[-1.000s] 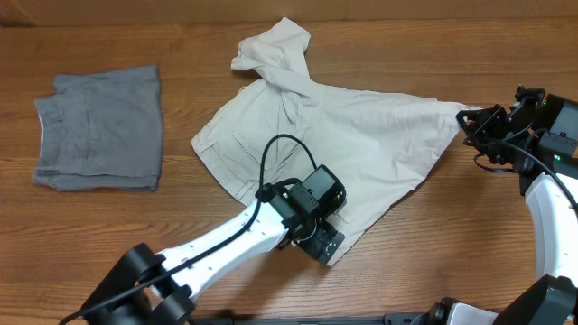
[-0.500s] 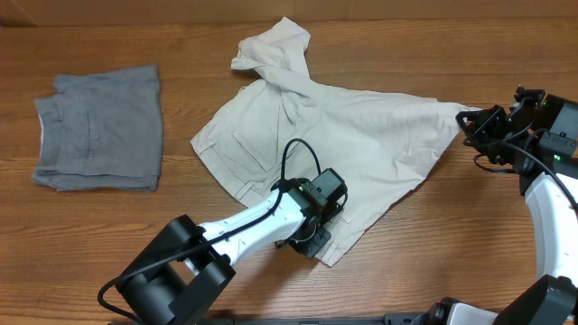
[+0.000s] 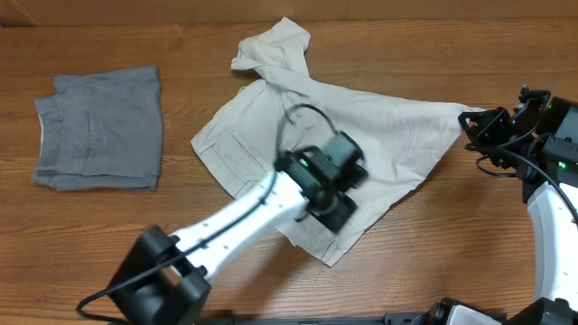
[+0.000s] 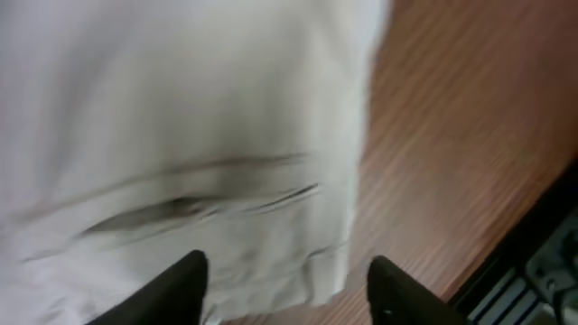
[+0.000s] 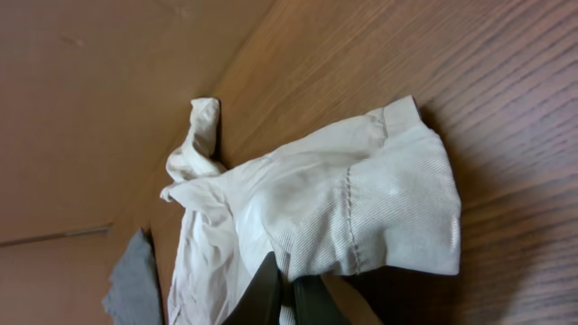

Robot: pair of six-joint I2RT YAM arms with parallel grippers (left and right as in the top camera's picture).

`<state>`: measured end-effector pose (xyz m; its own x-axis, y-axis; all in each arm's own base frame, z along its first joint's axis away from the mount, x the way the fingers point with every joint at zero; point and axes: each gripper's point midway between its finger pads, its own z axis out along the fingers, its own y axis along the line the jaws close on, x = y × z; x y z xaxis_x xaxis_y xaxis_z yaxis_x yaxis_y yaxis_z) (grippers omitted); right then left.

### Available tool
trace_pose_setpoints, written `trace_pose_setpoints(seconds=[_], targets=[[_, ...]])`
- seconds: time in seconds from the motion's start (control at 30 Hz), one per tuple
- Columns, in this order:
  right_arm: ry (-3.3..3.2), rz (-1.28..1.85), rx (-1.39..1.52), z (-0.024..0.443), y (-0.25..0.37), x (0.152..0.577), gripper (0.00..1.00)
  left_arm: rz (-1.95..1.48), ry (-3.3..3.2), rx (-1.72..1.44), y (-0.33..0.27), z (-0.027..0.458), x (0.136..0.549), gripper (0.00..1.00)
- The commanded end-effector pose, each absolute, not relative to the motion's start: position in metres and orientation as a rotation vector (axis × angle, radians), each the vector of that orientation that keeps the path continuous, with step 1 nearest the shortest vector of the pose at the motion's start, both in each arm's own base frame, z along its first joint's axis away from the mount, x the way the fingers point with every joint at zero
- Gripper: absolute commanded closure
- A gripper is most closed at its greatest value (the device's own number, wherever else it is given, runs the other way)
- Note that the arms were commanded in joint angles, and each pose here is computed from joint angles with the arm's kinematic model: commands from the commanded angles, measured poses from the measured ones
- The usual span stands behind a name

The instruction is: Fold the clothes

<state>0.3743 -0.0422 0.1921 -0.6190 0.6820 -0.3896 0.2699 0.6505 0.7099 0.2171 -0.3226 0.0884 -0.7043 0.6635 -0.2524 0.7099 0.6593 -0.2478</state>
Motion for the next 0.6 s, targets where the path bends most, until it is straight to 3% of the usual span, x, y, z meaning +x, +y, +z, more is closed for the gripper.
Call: trace_pose_setpoints(seconds=[0.0, 0.1, 0.4, 0.57], targets=[[2.189, 0.767, 0.716, 0.202, -0.046, 0.375, 0.96, -0.417, 2.726, 1.305, -0.341, 0.058, 0.19, 0.35], [2.195, 0.762, 0.724, 0.201, -0.046, 0.374, 0.96, -0.331, 2.771, 1.395, -0.344, 0.031, 0.173, 0.34], [2.206, 0.766, 0.734, 0.198, -0.045, 0.372, 0.96, 0.063, 2.777, 1.384, -0.315, 0.043, 0.199, 0.25], [2.205, 0.766, 0.733, 0.199, -0.045, 0.372, 0.96, 0.114, 2.835, 1.573, -0.304, 0.009, 0.181, 0.29]])
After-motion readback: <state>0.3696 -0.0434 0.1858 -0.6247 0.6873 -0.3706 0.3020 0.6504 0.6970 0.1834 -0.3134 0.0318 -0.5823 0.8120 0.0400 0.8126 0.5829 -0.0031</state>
